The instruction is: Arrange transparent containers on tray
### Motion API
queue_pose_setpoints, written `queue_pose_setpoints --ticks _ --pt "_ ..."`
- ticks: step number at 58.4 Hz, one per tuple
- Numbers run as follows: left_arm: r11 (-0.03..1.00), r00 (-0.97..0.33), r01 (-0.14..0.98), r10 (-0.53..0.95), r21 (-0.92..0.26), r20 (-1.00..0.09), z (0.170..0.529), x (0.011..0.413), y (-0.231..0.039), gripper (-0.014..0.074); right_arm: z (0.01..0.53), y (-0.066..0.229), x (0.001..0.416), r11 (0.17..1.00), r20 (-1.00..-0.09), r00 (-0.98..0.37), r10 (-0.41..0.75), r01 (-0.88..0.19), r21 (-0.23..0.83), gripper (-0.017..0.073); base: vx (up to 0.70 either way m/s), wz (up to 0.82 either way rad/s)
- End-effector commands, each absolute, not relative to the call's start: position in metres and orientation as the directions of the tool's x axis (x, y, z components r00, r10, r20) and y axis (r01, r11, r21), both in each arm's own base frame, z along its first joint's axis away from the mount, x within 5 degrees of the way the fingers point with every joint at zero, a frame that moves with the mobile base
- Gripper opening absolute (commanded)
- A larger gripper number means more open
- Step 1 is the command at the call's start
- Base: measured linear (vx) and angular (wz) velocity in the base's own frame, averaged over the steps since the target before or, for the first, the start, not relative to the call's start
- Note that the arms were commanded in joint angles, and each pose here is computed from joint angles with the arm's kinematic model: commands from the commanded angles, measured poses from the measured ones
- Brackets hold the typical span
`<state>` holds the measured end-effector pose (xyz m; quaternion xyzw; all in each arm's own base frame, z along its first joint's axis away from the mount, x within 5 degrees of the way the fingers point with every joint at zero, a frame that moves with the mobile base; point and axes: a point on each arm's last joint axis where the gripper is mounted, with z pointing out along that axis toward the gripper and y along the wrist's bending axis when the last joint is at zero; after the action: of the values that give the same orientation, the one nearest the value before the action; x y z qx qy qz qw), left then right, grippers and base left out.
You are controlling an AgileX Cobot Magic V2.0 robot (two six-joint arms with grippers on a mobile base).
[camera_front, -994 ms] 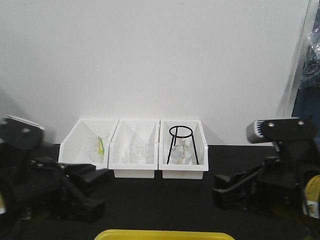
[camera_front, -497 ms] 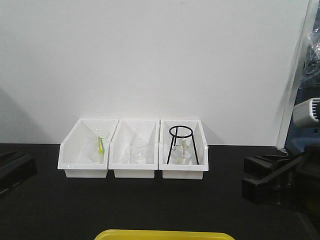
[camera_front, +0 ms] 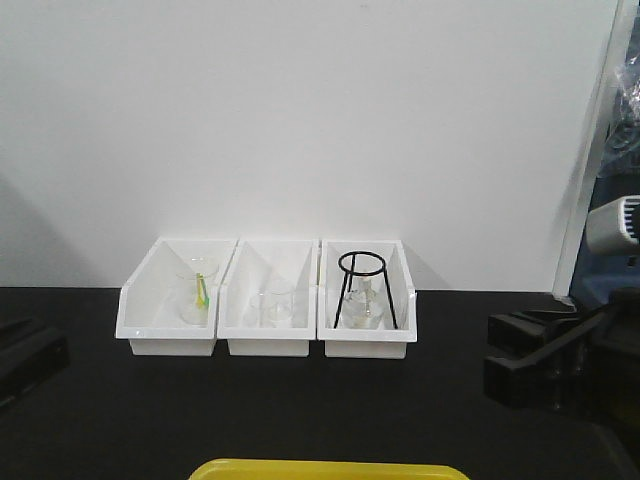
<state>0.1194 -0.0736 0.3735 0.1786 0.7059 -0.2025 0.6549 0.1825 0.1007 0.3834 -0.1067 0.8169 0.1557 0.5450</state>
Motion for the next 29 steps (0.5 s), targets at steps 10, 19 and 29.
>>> queue_pose_setpoints --ticks 10,19,29 --pt "0.932 0.068 0.362 -0.03 -0.003 -0.997 0.33 0.084 -0.033 -0.0006 0.404 0.1 0.18 0.916 -0.96 -0.28 0.026 -0.377 0.135 0.0054 0.0 0.0" --pt "0.979 0.078 0.204 -0.018 -0.001 -0.997 0.278 0.063 -0.013 -0.0006 0.404 0.1 0.18 0.916 -0.96 -0.28 0.026 -0.377 0.135 0.0054 0.0 0.0" --pt "0.994 0.047 0.107 -0.042 -0.037 -0.998 0.215 0.054 -0.005 -0.0006 0.404 0.1 0.18 0.916 -0.96 -0.28 0.026 -0.377 0.135 0.0054 0.0 0.0"
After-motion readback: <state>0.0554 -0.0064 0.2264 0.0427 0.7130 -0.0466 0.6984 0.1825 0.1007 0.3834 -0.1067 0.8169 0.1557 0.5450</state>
